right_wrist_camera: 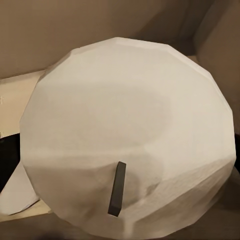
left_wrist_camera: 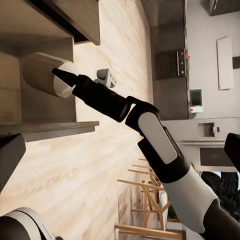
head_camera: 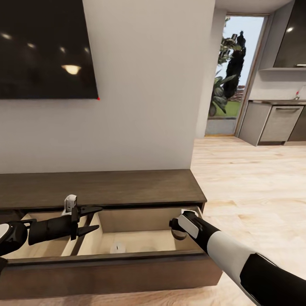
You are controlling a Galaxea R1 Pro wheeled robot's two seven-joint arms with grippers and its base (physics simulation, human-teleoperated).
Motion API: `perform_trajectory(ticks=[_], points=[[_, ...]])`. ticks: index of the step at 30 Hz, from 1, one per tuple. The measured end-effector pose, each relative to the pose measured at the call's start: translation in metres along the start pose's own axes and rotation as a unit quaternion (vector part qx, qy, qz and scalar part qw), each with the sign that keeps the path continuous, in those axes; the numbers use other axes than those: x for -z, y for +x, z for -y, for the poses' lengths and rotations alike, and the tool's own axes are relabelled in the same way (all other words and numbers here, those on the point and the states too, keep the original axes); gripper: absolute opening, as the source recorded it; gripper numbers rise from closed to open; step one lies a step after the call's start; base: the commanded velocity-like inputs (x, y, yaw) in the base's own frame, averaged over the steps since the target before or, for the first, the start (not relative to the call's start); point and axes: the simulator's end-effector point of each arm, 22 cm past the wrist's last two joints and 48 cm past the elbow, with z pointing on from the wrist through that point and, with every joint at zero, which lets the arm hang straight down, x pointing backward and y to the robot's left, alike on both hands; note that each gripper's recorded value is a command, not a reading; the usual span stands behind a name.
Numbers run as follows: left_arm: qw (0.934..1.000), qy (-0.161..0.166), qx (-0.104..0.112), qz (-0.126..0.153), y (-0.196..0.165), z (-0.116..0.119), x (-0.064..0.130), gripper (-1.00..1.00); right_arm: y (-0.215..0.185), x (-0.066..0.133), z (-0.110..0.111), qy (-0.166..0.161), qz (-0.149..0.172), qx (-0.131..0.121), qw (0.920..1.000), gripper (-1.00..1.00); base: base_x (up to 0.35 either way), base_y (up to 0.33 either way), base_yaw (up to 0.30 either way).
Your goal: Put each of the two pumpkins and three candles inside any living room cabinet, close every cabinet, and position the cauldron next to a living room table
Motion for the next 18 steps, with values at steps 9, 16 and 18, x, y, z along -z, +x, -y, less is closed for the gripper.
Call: perform_trajectory(ticks=[9,16,18], points=[[1.0000,0.000,0.000,0.000,0.0002,-0.0001,-0.0002,1.00,-0.0001,-0.0001,0.0006,0.000,0.000,0.000,1.0000,-1.00,0.076,0.021,0.000],[1.0000,0.000,0.001,0.000,-0.0002,-0.0007,-0.0001,1.00,0.0000,-0.0003,0.0004,0.000,0.000,0.000,1.0000,-1.00,0.014,0.005,0.000],[1.0000,-0.002,0.002,-0.001,-0.0005,-0.0028,-0.0008,1.00,0.0021,-0.0023,0.0002,0.000,-0.003,0.000,1.0000,-1.00,0.000,0.000,0.000]])
